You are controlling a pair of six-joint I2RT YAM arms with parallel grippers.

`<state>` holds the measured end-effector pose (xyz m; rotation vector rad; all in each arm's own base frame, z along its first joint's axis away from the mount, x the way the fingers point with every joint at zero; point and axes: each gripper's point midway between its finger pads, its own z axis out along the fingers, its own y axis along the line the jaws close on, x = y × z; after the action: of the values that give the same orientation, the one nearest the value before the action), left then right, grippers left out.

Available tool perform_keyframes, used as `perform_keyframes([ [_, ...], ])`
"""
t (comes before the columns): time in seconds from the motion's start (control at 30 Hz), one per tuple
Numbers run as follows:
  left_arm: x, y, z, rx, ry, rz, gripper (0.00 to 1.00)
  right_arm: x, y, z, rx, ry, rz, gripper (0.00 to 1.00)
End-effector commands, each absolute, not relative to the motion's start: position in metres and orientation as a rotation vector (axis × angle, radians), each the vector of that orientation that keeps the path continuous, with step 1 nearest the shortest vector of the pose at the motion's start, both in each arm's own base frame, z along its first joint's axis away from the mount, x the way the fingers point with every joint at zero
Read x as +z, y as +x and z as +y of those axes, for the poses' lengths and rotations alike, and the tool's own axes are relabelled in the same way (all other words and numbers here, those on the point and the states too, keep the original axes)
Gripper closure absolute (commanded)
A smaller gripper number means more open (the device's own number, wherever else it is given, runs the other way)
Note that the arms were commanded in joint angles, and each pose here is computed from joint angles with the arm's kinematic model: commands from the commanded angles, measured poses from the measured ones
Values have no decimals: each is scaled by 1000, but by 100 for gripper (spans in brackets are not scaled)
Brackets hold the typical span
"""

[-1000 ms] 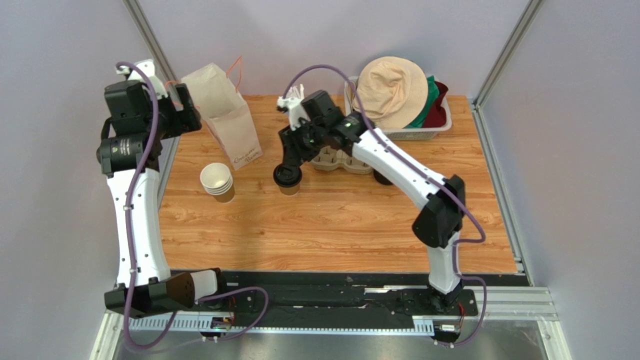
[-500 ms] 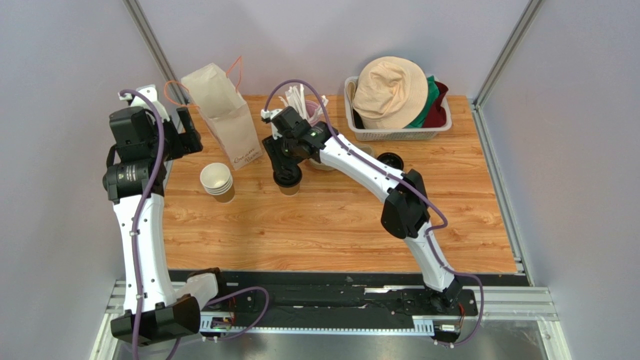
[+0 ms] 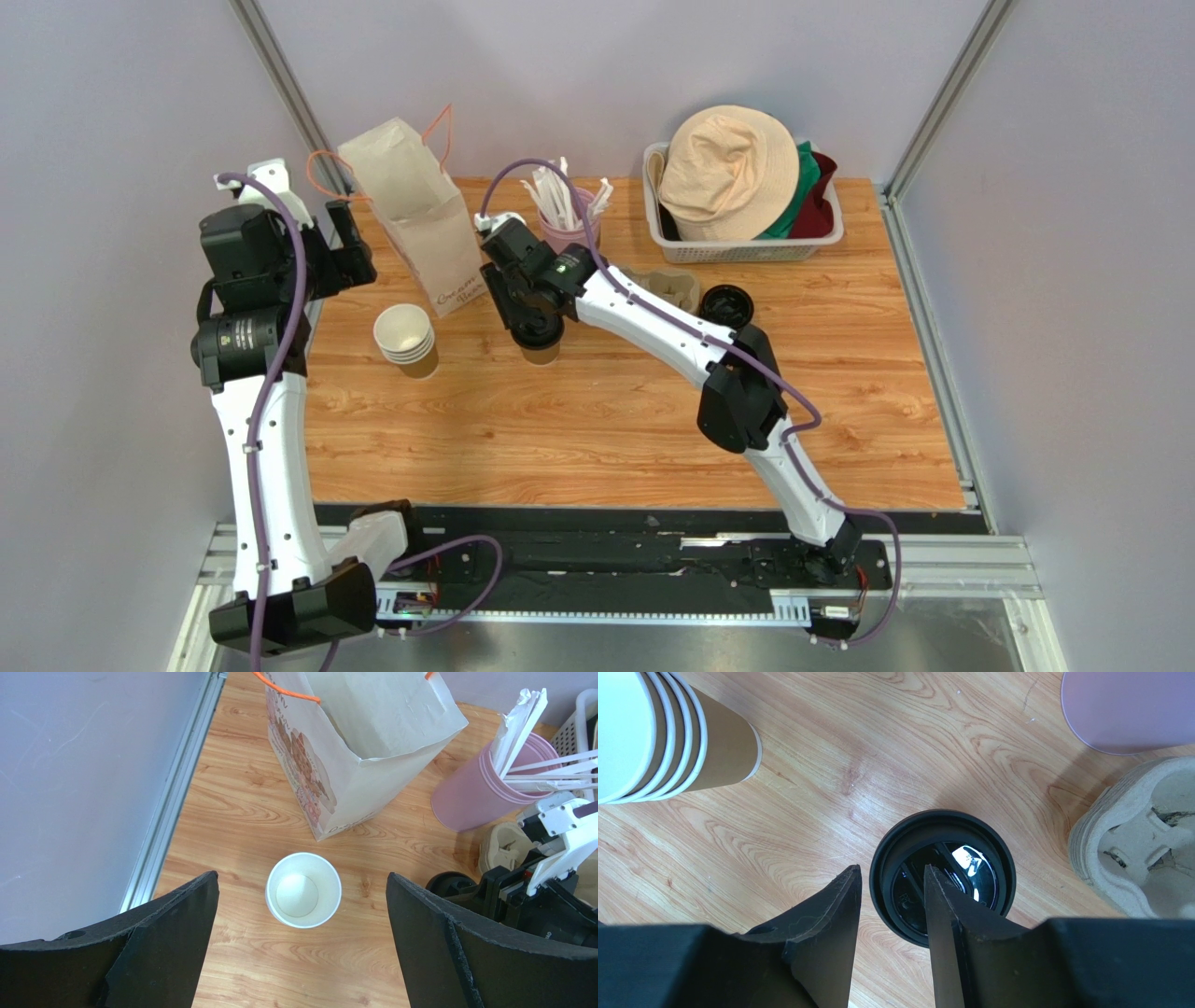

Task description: Pack the takeout coffee

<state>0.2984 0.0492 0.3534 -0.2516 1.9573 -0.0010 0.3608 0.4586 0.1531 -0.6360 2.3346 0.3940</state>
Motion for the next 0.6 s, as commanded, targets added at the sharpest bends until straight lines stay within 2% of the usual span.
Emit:
perform_keyframes([
  [0.0, 365, 300, 53, 9, -254, 1910, 3, 169, 368, 465, 384, -554, 2280, 58],
  [0.57, 359, 303, 52, -9, -255, 1923, 4, 144, 382, 465, 267, -513, 2282, 63],
])
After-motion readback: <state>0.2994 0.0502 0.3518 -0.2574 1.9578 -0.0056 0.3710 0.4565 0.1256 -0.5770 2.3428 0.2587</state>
